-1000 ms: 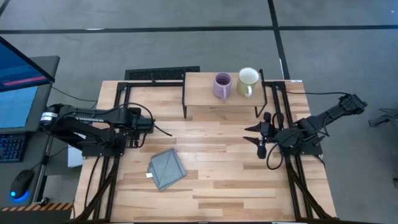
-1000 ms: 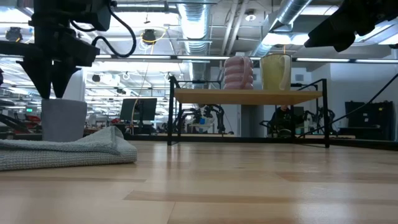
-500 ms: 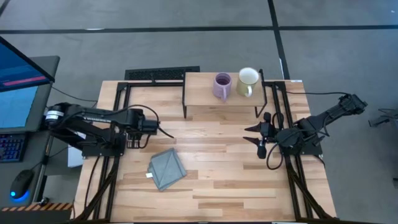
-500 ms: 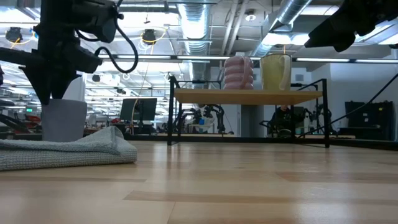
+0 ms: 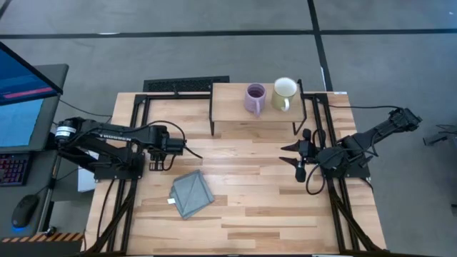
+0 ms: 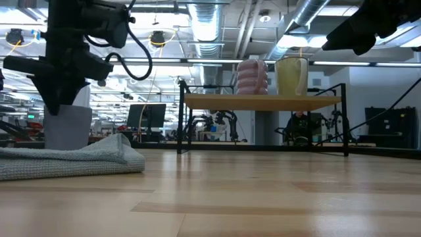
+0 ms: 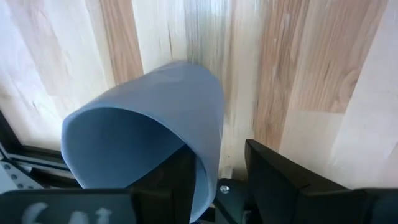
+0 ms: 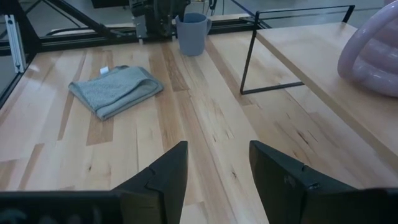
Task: Stack small to large cups/mugs on shelf
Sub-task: Put the blue mug on the shelf
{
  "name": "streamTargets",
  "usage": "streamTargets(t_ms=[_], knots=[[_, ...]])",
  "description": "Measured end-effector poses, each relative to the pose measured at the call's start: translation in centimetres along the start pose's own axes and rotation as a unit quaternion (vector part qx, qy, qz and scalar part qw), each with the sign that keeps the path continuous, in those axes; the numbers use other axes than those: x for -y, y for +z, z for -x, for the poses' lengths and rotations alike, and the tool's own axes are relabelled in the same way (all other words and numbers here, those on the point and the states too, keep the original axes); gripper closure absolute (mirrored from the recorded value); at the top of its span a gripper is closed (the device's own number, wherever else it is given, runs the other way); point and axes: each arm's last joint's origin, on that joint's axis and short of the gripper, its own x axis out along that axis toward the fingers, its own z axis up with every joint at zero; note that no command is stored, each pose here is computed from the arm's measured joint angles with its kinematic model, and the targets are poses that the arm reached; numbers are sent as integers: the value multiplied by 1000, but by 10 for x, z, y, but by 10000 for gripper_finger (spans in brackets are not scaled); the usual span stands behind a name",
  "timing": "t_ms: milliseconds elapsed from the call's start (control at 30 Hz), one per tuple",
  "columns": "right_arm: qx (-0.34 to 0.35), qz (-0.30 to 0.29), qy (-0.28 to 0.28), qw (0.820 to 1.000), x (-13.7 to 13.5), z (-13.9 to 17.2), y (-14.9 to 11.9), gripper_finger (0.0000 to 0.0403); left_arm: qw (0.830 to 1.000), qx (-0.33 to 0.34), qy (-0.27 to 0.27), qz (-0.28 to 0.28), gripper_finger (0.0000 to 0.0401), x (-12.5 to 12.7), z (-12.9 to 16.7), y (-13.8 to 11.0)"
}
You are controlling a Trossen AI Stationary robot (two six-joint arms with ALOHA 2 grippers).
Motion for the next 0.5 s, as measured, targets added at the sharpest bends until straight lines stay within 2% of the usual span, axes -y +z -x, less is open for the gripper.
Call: streamTargets(t_ms=[500], knots=[[0, 0, 0, 1000, 0, 0, 0, 210, 1000, 6, -3, 9, 272, -1, 0, 1]])
